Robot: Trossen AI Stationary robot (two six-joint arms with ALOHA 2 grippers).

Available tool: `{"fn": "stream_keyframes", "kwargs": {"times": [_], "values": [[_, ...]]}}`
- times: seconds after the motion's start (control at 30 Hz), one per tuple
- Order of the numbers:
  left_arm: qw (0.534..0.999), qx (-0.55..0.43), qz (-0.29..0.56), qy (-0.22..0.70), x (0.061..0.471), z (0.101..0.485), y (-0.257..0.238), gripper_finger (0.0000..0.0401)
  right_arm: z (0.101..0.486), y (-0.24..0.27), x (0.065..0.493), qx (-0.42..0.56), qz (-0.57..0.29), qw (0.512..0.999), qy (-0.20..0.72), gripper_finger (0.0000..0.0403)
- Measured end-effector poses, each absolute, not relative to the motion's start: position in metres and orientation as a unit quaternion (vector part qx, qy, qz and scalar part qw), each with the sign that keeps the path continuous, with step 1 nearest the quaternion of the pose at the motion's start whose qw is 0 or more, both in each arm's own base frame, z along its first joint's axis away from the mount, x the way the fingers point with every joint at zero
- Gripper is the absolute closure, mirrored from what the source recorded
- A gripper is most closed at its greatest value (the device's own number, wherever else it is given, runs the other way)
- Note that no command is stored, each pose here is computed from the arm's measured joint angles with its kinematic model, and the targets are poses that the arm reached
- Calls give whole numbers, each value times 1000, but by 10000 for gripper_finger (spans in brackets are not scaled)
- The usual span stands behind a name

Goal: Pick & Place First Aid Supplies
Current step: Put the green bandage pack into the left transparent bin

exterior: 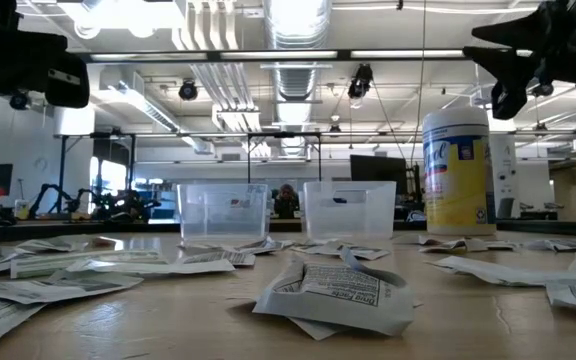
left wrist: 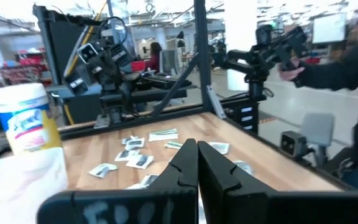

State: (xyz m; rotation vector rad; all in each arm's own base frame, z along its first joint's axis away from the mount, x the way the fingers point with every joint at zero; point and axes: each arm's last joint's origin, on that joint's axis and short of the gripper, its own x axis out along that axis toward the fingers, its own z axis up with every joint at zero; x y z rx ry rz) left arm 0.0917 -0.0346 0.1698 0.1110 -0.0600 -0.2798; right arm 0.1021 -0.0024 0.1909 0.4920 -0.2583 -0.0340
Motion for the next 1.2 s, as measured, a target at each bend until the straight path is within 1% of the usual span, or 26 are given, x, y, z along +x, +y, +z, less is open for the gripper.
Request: {"fn": "stream_keyframes", "kwargs": {"times": [0.13,0.23,0.4,0.6,0.77,0.9,1.03,1.2], "values": [[990,71,-117,-32,92,170,-33,401,190,-2,107,262,-19,959,-108,252],[991,80,-96,-40,92,172,-32,401,200,-2,111,272,-13,957,-97,241],[991,94,-84,-55,92,175,-32,401,223,-1,123,276,-1,958,-73,240],[992,99,-49,-57,92,179,-29,401,246,-1,144,263,-24,964,14,239],[993,98,-29,-55,92,179,-28,401,262,1,163,306,-37,949,61,239],[994,94,-29,-55,92,179,-28,401,262,6,180,359,-50,924,121,239],[995,79,-29,-55,92,180,-28,401,252,16,199,409,-58,894,171,239],[996,58,-31,-54,92,180,-28,401,234,27,222,433,-74,869,230,239]]}}
